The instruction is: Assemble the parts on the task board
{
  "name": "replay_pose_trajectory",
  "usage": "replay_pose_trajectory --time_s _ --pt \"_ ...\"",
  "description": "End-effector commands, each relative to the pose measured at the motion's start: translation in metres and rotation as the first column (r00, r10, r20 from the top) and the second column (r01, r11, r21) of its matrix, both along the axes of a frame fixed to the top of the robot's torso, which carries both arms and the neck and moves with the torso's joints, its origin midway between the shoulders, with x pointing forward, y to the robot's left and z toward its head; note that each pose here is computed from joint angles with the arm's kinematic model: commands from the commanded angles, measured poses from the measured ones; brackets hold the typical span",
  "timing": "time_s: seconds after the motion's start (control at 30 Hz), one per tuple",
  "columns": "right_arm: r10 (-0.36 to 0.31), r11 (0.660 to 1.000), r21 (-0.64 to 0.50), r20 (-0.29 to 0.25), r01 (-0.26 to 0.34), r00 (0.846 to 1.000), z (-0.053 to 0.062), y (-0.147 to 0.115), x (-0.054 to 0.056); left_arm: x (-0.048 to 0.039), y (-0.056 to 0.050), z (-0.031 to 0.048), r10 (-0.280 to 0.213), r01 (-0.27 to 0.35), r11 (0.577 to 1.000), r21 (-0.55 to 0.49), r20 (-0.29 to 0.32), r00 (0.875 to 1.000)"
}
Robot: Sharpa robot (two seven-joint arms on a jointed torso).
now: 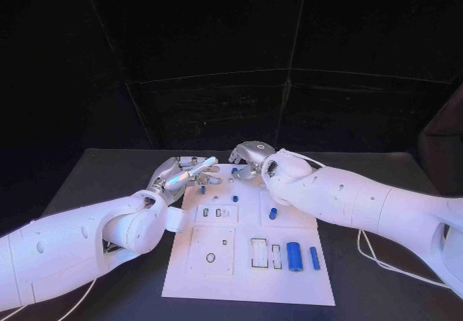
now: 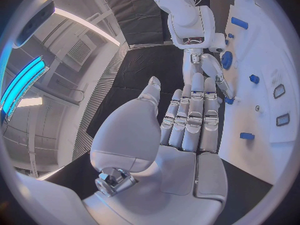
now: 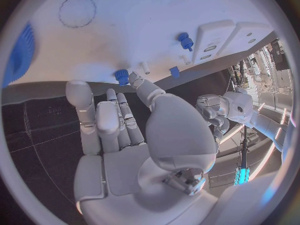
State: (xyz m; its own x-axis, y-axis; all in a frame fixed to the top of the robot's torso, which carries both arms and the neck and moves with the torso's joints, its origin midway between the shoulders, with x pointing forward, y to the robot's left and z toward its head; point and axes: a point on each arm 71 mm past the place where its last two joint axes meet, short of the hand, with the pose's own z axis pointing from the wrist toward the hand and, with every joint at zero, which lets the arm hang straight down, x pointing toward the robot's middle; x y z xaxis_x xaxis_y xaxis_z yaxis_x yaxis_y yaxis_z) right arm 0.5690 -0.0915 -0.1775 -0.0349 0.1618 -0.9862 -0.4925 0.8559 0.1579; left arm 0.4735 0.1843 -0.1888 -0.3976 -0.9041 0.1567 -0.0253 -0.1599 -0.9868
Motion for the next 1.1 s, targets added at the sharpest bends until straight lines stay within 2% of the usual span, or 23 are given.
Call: replay_pose_trajectory --time_s 0.03,0.2,0.37,0.5,0.6,0.77,1.1 --pt "0.012 0.999 0.033 0.027 -0.013 1.0 0.005 0.001 -0.001 0.0004 0.0 0.0015 -0.011 0.011 1.0 -0.007 0.005 1.0" --pt "0.011 0.998 0.06 0.041 -0.014 0.999 0.008 -0.009 -0.006 0.0006 0.002 0.0014 -0.009 0.009 1.0 -0.006 0.004 1.0" --pt "-0.015 0.995 0.097 0.031 0.012 0.999 0.015 -0.033 -0.016 0.0004 0.005 0.0016 -0.004 0.005 1.0 -0.004 0.004 1.0" --pt "-0.061 0.992 0.11 -0.027 0.063 0.998 0.02 -0.059 -0.026 0.0004 0.006 0.0017 -0.002 0.002 1.0 -0.003 0.004 1.0" --pt "-0.097 0.989 0.104 -0.078 0.105 0.992 0.021 -0.077 -0.029 0.0006 0.007 0.0016 -0.001 0.001 1.0 -0.003 0.003 1.0" --pt "-0.175 0.979 0.071 -0.166 0.189 0.97 0.019 -0.112 -0.03 0.0012 0.007 0.0012 -0.002 0.002 1.0 -0.003 0.002 1.0" --pt "-0.229 0.97 0.02 -0.237 0.241 0.944 0.013 -0.136 -0.028 0.0037 0.007 -0.0004 -0.003 0.003 1.0 -0.001 0.0 1.0"
